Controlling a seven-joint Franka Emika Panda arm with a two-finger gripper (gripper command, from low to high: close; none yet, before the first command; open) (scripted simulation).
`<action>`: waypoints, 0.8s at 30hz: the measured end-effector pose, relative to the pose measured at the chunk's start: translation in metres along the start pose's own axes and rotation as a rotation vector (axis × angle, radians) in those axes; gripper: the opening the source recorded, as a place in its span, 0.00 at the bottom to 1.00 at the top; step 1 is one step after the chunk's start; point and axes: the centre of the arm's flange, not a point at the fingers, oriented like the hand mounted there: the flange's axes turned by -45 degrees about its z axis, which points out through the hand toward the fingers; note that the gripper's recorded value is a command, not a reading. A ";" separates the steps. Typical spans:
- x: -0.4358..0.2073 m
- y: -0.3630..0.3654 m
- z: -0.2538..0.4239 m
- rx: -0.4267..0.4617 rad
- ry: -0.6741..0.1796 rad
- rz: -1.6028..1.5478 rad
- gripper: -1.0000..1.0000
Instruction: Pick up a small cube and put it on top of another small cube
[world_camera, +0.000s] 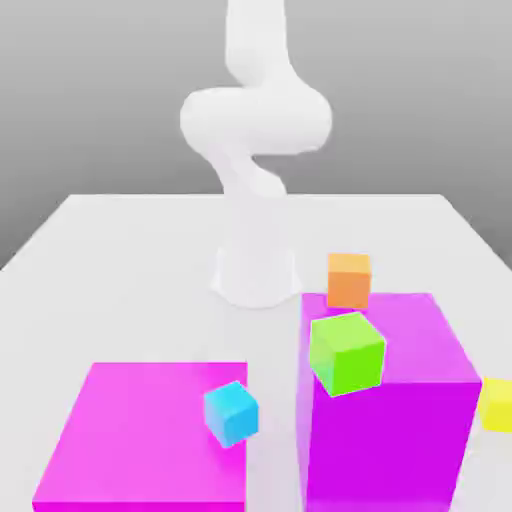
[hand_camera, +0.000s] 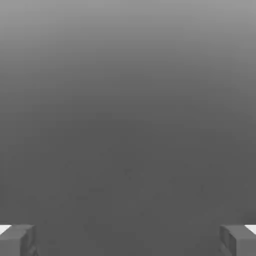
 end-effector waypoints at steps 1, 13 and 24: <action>0.000 -0.011 0.021 0.022 -0.029 -0.043 0.50; -0.079 -0.172 0.224 0.252 -0.322 -0.559 0.50; -0.262 -0.308 0.334 0.439 -0.558 -1.071 0.50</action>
